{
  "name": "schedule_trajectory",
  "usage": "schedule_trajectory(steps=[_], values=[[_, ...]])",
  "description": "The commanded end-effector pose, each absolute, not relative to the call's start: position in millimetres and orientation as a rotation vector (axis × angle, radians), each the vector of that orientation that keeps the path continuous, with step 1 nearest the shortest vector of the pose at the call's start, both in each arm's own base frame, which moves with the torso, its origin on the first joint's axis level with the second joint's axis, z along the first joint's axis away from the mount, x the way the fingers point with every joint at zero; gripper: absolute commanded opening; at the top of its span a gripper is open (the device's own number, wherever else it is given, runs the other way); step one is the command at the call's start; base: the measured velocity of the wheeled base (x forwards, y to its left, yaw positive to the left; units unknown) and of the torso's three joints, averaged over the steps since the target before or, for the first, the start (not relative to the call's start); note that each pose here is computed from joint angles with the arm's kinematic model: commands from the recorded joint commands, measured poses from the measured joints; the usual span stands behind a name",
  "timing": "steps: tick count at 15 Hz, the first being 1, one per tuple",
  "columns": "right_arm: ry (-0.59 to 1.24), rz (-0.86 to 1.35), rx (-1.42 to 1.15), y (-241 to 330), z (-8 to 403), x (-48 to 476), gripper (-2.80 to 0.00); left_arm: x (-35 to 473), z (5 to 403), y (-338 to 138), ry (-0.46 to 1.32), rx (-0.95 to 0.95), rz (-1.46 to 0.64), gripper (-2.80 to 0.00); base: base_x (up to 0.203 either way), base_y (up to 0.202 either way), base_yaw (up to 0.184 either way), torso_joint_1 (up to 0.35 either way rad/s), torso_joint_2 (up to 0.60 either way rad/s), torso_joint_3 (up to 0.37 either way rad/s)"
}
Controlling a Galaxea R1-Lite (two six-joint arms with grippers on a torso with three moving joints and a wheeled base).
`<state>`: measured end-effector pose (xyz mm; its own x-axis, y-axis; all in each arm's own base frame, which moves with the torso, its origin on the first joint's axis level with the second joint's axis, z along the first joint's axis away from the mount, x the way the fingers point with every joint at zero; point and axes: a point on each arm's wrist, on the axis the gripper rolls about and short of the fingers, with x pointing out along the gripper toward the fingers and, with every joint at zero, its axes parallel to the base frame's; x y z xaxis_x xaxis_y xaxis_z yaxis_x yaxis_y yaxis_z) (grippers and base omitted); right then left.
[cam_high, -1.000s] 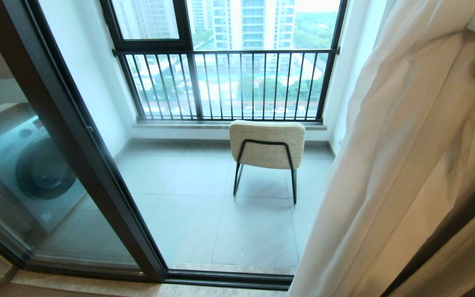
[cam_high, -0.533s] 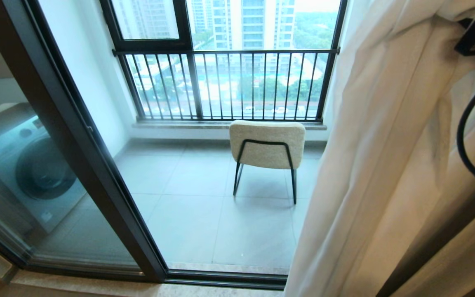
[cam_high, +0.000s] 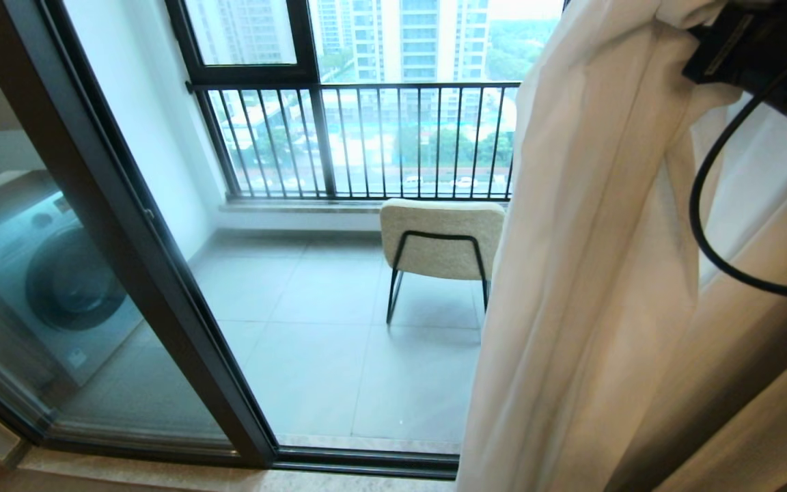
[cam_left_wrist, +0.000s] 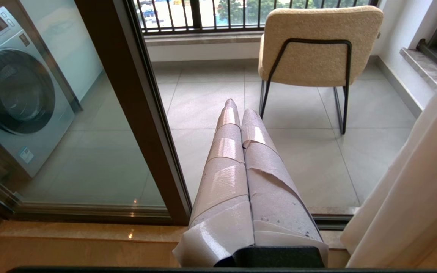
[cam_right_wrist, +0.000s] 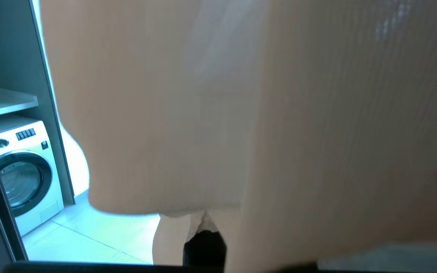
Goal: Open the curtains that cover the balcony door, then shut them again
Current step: Close the inner curtains on both sides
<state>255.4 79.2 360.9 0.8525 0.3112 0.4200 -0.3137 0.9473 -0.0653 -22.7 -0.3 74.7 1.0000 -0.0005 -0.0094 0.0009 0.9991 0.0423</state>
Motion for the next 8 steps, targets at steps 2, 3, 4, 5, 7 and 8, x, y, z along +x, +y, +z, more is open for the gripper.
schedule_trajectory(steps=[2,3,4,5,7,8], values=[[-0.436,0.322,0.003,79.4,354.8,263.6,-2.80,-22.6,74.8,-0.3,0.011,0.043,0.000,-2.80,0.000,0.000,0.000,0.000,0.00,0.000],[-0.438,0.313,0.002,77.4,353.8,266.1,-2.80,-22.6,74.8,-0.3,0.011,0.043,0.000,-2.80,0.000,0.000,0.000,0.000,0.00,0.000],[-0.436,0.302,0.000,75.0,353.4,267.3,-2.80,-22.6,74.8,-0.3,0.011,0.043,0.000,-2.80,0.000,0.000,0.000,0.000,0.00,0.000],[-0.434,0.275,0.003,72.6,353.3,268.4,-2.80,-22.6,74.8,-0.3,0.011,0.043,0.000,-2.80,0.000,0.000,0.000,0.000,0.00,0.000],[-0.422,0.194,0.023,70.5,350.5,271.8,-2.80,-22.6,74.8,-0.3,0.011,0.043,0.000,-2.80,0.000,0.000,0.000,0.000,0.00,0.000],[-0.418,0.188,0.023,69.3,349.0,272.4,-2.80,-22.6,74.8,-0.3,0.011,0.043,0.000,-2.80,0.000,0.000,0.000,0.000,0.00,0.000]])
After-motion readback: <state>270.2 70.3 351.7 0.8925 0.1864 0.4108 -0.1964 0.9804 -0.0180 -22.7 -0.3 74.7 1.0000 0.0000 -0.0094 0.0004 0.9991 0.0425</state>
